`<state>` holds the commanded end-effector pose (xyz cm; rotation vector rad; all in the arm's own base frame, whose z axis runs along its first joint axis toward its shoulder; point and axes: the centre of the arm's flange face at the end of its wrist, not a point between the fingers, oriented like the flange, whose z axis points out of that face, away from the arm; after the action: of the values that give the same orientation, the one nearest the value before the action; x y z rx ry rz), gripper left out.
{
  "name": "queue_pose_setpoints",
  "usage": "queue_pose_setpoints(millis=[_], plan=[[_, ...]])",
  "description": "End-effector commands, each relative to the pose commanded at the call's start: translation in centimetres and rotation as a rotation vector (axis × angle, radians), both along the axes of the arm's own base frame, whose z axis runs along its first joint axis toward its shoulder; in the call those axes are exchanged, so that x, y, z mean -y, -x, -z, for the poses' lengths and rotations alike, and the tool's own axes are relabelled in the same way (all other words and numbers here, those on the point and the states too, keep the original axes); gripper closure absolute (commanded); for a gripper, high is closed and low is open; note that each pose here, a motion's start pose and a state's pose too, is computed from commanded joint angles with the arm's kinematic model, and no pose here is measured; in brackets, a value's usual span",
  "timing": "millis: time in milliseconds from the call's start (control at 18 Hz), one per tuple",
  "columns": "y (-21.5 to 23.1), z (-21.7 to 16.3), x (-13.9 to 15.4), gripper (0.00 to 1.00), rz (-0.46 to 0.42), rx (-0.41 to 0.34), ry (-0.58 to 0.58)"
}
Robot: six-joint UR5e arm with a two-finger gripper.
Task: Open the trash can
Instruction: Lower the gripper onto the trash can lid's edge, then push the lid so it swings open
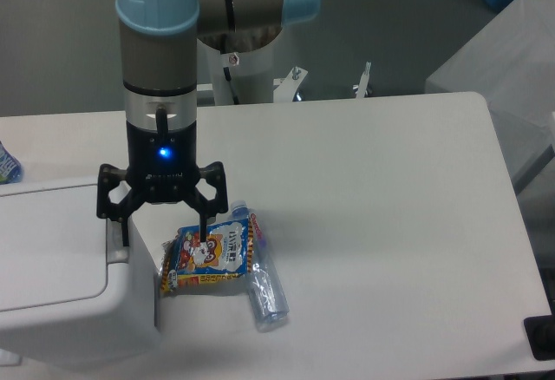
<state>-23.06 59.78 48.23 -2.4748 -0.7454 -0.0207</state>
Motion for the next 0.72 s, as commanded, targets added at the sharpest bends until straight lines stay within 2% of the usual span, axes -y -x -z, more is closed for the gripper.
queue_pose_setpoints(millis=[722], plan=[[-0.06, 0.43, -0.42, 0.0, 0.005, 0.004, 0.005]])
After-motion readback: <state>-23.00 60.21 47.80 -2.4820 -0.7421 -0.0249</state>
